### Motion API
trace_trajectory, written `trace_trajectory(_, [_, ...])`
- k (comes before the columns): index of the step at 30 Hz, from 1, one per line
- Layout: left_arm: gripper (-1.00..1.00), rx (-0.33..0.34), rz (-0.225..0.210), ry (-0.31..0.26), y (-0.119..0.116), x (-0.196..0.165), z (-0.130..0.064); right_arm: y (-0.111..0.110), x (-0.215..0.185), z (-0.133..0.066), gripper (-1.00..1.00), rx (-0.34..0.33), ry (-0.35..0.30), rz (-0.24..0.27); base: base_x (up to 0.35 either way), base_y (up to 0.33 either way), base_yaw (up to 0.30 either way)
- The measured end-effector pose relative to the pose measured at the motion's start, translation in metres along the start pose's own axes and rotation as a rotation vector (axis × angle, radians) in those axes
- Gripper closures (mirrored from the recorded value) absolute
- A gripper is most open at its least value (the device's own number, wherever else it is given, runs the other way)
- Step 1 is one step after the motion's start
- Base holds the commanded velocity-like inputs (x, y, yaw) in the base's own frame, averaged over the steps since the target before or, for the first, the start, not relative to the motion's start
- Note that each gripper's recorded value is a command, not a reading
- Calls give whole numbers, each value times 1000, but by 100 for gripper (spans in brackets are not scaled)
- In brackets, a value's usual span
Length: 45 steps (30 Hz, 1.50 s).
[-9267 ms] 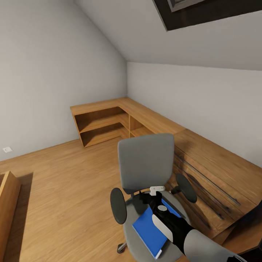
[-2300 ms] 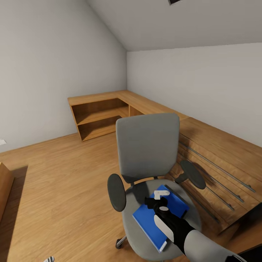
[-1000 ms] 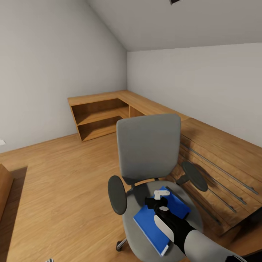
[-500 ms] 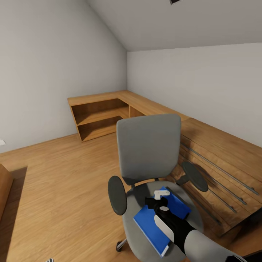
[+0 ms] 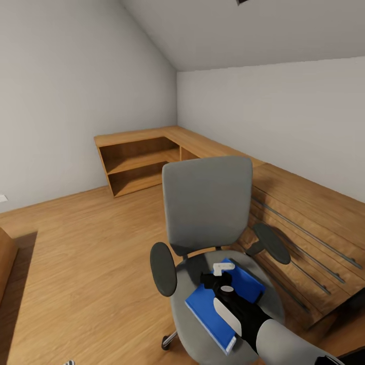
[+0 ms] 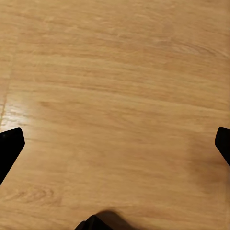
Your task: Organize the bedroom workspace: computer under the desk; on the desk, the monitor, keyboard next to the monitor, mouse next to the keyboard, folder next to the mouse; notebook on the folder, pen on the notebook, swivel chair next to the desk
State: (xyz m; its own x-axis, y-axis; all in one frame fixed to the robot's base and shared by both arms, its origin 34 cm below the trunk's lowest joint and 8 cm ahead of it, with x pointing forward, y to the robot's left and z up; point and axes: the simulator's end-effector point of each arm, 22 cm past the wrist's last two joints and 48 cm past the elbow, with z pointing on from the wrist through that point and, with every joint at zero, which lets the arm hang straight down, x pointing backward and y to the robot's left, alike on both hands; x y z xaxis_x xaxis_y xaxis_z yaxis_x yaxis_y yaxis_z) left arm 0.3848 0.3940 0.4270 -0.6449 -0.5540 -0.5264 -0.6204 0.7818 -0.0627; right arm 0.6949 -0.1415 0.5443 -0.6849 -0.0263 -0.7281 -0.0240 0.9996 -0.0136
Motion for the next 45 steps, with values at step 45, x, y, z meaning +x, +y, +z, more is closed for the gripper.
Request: trace_trajectory(45, [-100,-13,3,14,5,5,3,8,-5,2,-100,-20,-8,12,-36,0,0])
